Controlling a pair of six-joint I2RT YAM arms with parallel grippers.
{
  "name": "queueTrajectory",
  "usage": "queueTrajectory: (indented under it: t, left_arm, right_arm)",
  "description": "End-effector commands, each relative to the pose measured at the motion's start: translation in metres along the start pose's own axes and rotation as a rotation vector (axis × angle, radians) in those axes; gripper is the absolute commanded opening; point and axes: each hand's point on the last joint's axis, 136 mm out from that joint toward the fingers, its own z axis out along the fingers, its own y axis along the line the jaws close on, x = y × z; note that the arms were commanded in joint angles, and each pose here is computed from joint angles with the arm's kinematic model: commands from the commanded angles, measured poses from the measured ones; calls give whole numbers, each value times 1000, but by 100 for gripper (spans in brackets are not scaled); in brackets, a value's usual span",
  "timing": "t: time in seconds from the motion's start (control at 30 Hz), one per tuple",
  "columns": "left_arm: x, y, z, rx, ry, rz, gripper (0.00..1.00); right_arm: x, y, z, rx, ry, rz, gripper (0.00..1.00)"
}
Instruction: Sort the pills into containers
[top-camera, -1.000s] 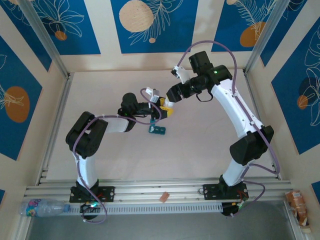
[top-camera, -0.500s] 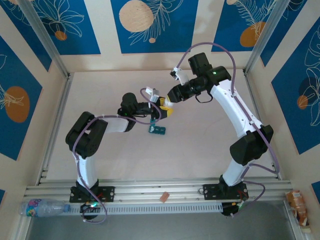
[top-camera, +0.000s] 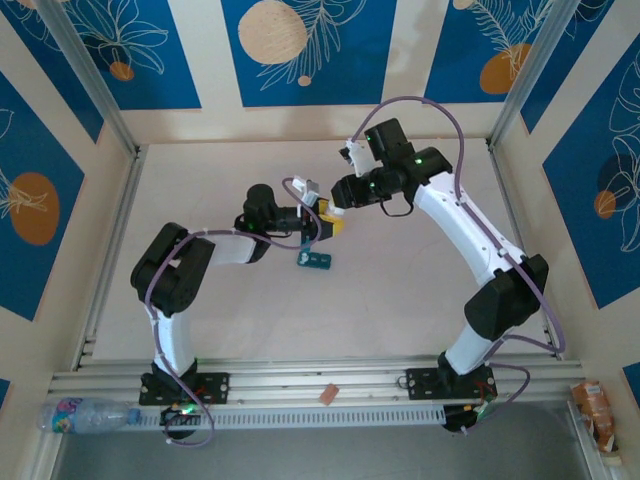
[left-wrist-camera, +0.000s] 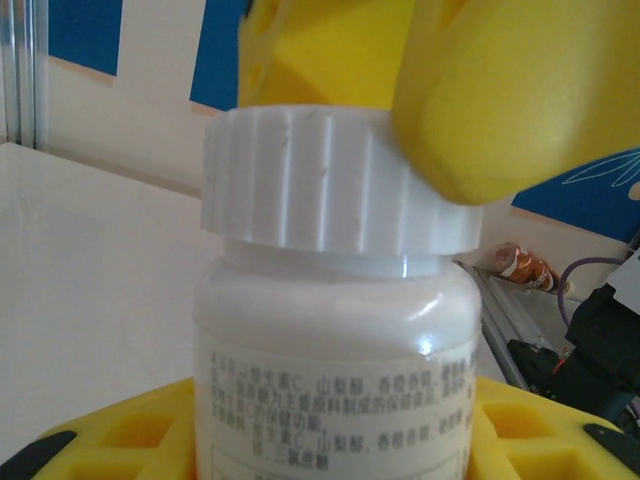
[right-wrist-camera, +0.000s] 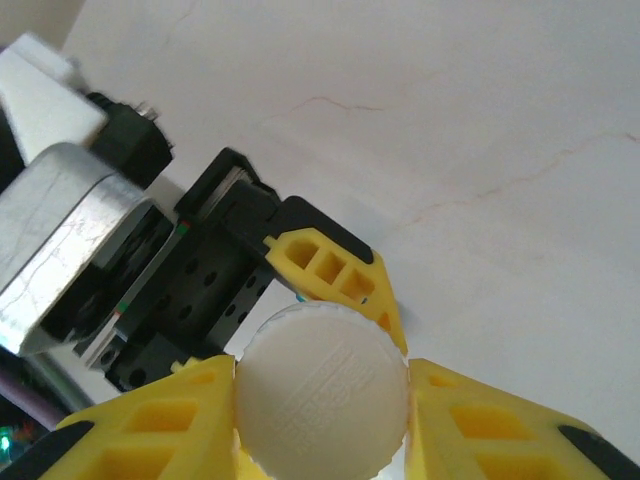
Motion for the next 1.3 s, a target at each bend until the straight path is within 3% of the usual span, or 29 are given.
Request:
queueTrajectory:
  t: [0.0, 0.2, 0.67, 0.97, 1.1, 1.27]
  left_arm:
    - [-62, -19, -3, 5, -119, 220, 0]
    - [-62, -17, -3, -4, -126, 220, 0]
    - [-52, -15, -4, -8, -113, 206, 0]
    - [-45, -12, -4, -11, -102, 191, 0]
    - [-45, -15, -5, -1, -98, 192, 0]
    - [-46, -18, -4, 24, -95, 180, 0]
  right_arm:
    - [44, -10, 18, 123, 133, 203, 38]
    - [51, 3, 28, 75, 95, 332, 39]
    - [15, 4, -9, 68, 24, 262, 48]
    - [-10, 9, -44, 12, -31, 211, 70]
    - [-20, 15, -61, -41, -77, 118, 76]
    - [-19, 25, -66, -105, -87, -181, 76]
